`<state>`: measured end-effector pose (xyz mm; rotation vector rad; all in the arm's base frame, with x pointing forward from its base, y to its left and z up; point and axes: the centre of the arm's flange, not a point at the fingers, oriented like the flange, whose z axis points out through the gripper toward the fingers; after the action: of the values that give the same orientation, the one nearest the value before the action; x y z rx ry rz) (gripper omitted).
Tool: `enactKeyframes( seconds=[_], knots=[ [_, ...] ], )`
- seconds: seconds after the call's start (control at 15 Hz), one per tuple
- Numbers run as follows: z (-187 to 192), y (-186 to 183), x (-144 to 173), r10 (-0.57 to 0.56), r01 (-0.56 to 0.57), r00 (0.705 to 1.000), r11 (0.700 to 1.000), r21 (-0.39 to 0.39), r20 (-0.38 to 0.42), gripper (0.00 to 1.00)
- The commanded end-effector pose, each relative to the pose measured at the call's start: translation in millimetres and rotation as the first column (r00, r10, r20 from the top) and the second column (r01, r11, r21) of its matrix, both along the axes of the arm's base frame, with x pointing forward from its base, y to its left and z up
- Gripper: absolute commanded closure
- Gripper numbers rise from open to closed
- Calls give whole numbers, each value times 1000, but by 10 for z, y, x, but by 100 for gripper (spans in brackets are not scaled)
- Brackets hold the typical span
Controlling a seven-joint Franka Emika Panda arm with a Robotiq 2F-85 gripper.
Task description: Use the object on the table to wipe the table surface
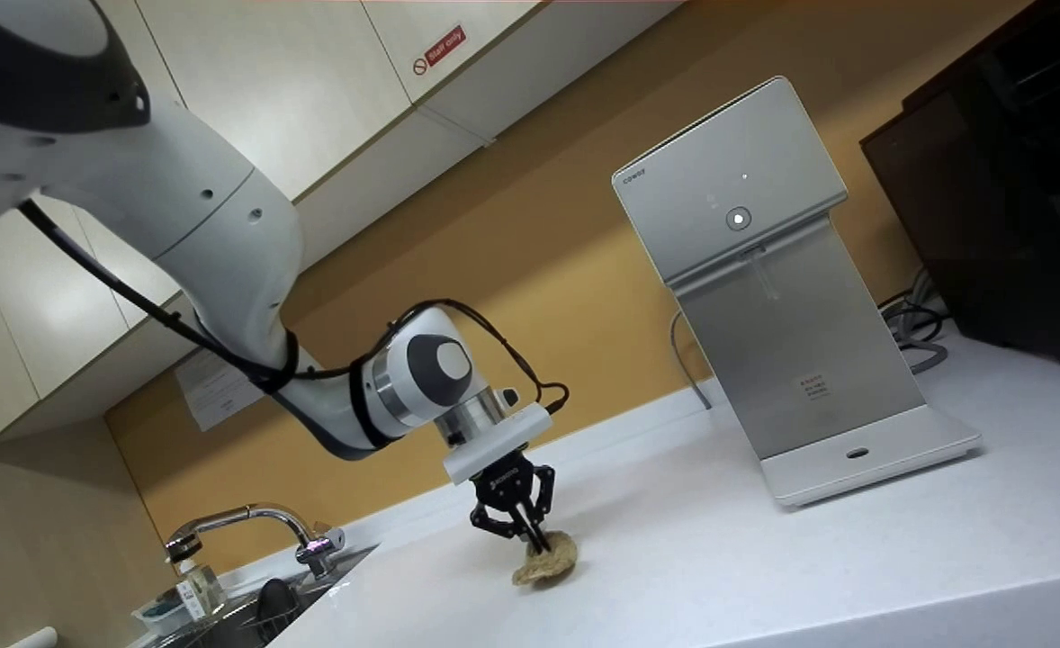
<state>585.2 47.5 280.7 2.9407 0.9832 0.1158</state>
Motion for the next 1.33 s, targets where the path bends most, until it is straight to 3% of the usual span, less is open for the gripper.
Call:
enactKeyframes(
  seconds=[0.0,0.27,0.93,1.27],
  knots=[
    [-18,-1,329,-43,44,999,999,-28,29,99],
    [76,-53,55,-34,34,999,999,-41,-8,99],
    [59,-237,-1096,-71,59,985,995,-78,-159,99],
    [10,-396,-1318,-120,104,974,990,-94,-190,99]
  ],
)
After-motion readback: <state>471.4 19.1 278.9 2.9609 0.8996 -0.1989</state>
